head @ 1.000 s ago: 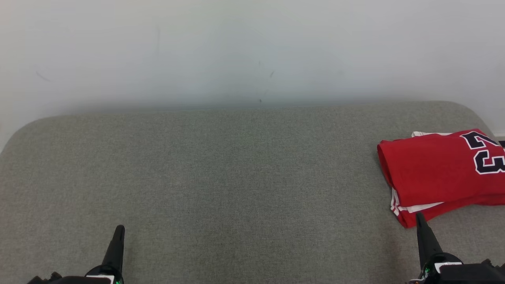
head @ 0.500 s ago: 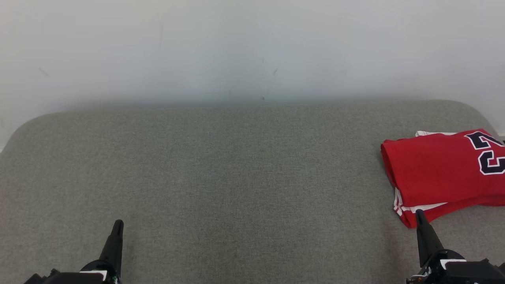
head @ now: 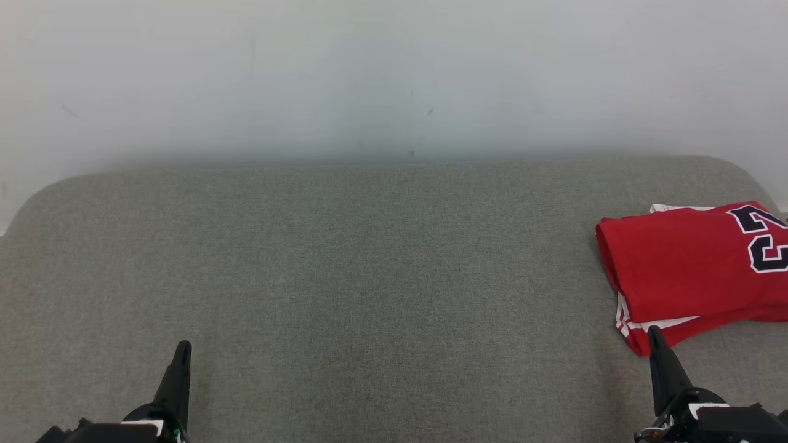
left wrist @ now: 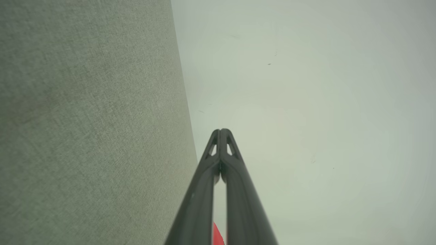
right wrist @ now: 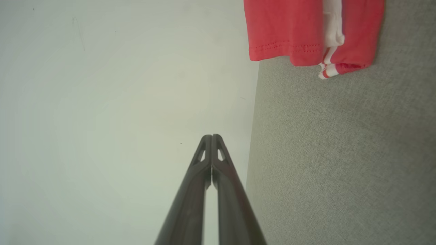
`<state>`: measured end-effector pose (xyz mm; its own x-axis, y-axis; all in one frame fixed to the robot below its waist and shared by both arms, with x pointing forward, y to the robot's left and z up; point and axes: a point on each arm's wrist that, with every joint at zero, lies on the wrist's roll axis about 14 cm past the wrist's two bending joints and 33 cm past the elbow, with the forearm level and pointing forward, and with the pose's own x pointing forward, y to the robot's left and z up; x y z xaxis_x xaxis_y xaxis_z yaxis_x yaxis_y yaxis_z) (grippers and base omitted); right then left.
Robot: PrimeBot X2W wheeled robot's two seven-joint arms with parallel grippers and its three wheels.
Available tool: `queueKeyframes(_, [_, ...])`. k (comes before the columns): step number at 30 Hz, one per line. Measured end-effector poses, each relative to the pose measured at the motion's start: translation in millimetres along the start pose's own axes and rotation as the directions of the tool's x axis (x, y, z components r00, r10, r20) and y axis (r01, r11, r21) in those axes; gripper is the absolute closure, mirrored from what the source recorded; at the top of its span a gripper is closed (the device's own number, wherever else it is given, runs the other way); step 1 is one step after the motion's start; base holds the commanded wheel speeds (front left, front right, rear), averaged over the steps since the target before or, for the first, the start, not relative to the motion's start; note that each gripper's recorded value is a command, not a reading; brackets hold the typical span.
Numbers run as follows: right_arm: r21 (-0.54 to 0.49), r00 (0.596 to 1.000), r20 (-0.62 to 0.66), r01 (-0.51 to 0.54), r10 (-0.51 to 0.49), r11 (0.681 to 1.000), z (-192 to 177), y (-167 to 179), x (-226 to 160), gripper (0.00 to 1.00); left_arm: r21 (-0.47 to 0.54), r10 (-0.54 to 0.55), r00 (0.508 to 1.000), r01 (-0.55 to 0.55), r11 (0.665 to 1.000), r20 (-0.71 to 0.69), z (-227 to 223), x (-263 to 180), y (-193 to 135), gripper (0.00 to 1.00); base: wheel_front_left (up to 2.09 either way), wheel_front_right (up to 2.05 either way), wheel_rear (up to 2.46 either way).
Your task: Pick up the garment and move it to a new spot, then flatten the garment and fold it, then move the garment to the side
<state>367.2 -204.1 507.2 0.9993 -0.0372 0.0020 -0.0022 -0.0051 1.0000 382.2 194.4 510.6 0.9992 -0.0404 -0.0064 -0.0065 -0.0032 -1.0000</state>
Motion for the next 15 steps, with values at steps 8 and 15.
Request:
queueKeyframes(8, [0.001, 1.0, 0.003, 0.0, 0.0, 1.0, 0.8, 0.1, 0.0, 1.0, -0.001, 0.0, 1.0, 0.0, 1.0, -0.001, 0.1, 0.0, 0.0, 1.0, 0.0, 0.0, 0.0])
queueKeyframes(15, [-0.001, 1.0, 0.001, 0.0, 0.0, 1.0, 0.5, 0.2, 0.0, 1.0, -0.001, 0.0, 1.0, 0.0, 1.0, 0.0, 0.4, 0.0, -0.1, 1.0, 0.0, 0.0, 0.0])
